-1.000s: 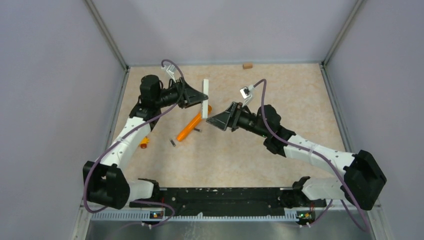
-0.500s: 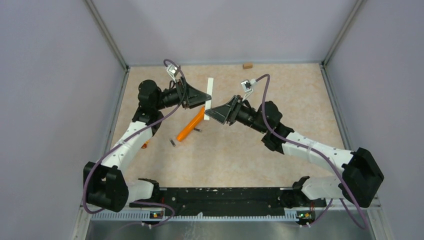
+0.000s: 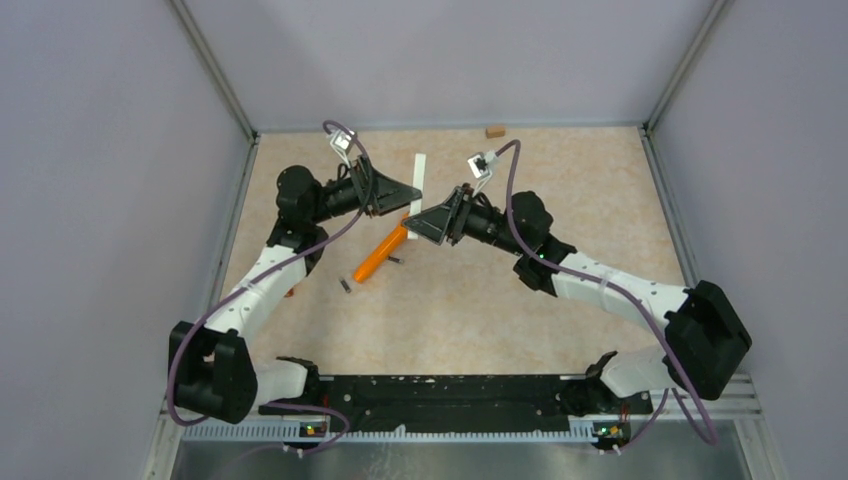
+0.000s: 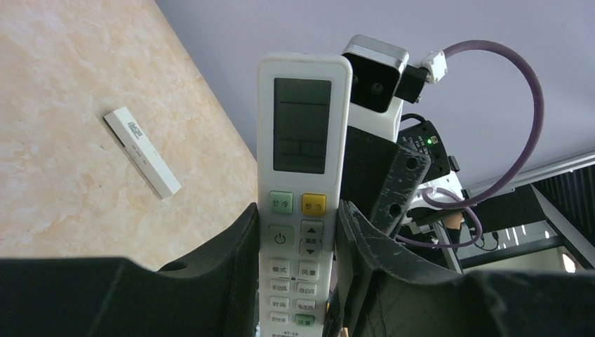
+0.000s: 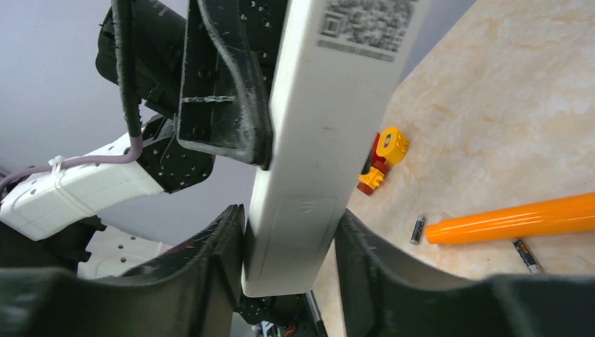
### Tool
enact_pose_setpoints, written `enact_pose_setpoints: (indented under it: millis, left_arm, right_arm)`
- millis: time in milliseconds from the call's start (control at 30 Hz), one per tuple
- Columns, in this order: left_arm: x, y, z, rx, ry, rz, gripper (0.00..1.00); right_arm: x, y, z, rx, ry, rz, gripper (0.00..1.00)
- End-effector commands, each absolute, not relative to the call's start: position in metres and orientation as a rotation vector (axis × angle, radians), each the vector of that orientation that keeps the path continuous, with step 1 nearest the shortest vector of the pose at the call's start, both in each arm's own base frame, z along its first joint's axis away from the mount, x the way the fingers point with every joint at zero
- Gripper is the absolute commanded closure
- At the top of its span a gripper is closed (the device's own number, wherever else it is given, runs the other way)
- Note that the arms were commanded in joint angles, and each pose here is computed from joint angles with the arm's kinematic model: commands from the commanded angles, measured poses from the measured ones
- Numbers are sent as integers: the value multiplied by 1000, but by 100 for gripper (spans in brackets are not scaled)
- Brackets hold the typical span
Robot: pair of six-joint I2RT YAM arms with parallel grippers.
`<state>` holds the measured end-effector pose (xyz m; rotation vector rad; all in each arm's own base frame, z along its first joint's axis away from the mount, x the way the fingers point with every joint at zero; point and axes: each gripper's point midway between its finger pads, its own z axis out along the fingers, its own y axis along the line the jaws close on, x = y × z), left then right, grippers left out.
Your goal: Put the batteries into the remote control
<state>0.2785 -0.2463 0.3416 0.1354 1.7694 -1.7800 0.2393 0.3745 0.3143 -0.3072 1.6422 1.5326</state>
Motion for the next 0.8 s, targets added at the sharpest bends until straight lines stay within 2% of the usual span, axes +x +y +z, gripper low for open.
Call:
enact_pose_setpoints:
  millis: [0,67,100,167,200,233,300,433,533,600,700,767]
  left_arm:
    - [275,-244,361,193,1662,-1740,93]
    - [274,-243,362,197,1664,-1722,89]
    - [275,-242,362,197,1668,-1704,78]
    - [278,-239,353,184,1714,-1640,47]
    - [282,-236,347,181,1740,-1578,36]
    - [287,-233,337,179,1778,-1498,27]
    - [300,-221,316,159,1853,-1315,19]
    - [309,-208,292,137,1957,-1151,16]
    - [315,-203,282,78,2015,-1108,19]
    - [319,-200,272,34,2061,-1078,25]
    - [321,-199,261,-3,2124,-1065,42]
    - [320,-201,256,-17,2151,-1084,48]
  right_arm:
    - [238,384,340,-386,1536,1590,61]
    - [240,385,336,-390,1550,1581,75]
    - [241,384,334,-402,1558,1564,80]
    - [242,383,326,-452,1579,1496,87]
    - [244,382,317,-496,1601,1425,89]
    - [248,381,305,-540,1638,1335,90]
    - [255,379,279,-638,1711,1154,93]
    - [273,373,238,-760,1804,798,94]
    - [282,369,227,-800,1816,624,95]
    - [286,369,225,-805,1813,556,95]
    - [289,371,221,-829,1814,503,95]
    - [288,374,221,-837,1807,504,95]
